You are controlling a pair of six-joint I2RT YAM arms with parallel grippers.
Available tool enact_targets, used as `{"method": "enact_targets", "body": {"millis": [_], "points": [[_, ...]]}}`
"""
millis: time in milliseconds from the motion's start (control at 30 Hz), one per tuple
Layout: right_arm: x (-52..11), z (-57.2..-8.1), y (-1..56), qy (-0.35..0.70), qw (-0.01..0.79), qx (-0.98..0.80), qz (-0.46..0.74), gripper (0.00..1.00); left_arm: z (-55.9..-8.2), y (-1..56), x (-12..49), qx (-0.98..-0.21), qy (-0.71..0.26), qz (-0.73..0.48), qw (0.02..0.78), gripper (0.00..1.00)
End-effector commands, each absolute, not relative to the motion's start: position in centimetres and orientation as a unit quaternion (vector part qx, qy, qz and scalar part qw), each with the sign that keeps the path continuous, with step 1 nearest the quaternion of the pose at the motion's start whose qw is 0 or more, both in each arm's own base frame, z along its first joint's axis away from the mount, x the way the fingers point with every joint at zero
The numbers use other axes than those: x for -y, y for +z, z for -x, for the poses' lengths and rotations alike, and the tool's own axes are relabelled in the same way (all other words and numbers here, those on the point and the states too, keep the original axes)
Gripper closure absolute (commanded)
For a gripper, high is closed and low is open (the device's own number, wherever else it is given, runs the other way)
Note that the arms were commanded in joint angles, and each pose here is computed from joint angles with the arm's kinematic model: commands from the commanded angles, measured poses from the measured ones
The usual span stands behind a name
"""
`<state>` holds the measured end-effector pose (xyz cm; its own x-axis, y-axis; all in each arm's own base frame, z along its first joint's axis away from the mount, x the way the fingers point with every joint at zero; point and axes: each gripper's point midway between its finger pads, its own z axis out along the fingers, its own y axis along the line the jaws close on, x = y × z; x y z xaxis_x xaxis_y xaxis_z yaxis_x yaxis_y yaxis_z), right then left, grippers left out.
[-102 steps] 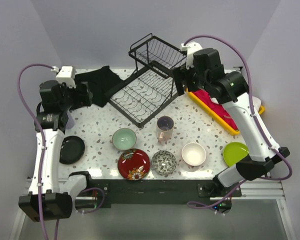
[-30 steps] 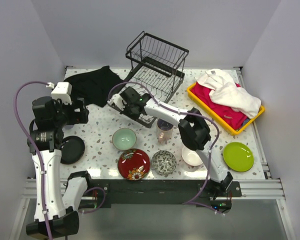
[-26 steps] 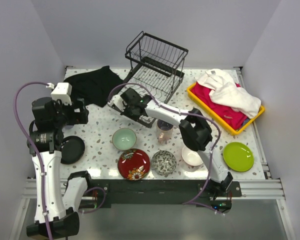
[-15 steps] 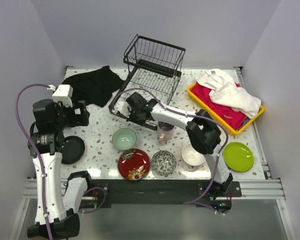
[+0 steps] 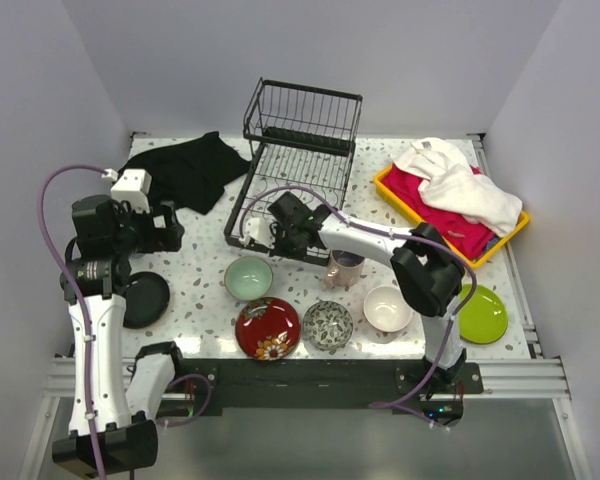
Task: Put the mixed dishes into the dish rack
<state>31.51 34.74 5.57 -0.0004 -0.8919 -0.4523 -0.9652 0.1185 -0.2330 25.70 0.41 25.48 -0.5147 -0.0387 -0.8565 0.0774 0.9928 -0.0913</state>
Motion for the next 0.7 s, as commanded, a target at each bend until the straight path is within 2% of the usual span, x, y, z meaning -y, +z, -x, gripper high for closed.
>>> {"method": "enact_targets", "body": {"millis": [0, 367, 633, 667], "points": [[-31.1, -33.1, 6.8, 0.005, 0.246, -0.64, 0.728, 1.0, -26.6, 25.7, -0.2, -0.862, -0.068, -0.023, 0.502, 0.01], [-26.5, -34.6, 6.0, -0.015, 0.212, -0.644, 0.735, 1.0, -27.6, 24.3, 0.8, -0.865, -0.099, -0.046, 0.489, 0.06], [-24.2, -33.6, 6.0, -0.029, 0.206, -0.643, 0.737, 1.0, -27.6, 24.7, 2.0, -0.854, -0.12, -0.104, 0.496, 0.04], [-24.1, -33.8, 6.1, -0.036, 0.209, -0.648, 0.731, 0.96, -27.6, 24.7, 2.1, -0.853, -0.123, -0.107, 0.496, 0.04]]}}
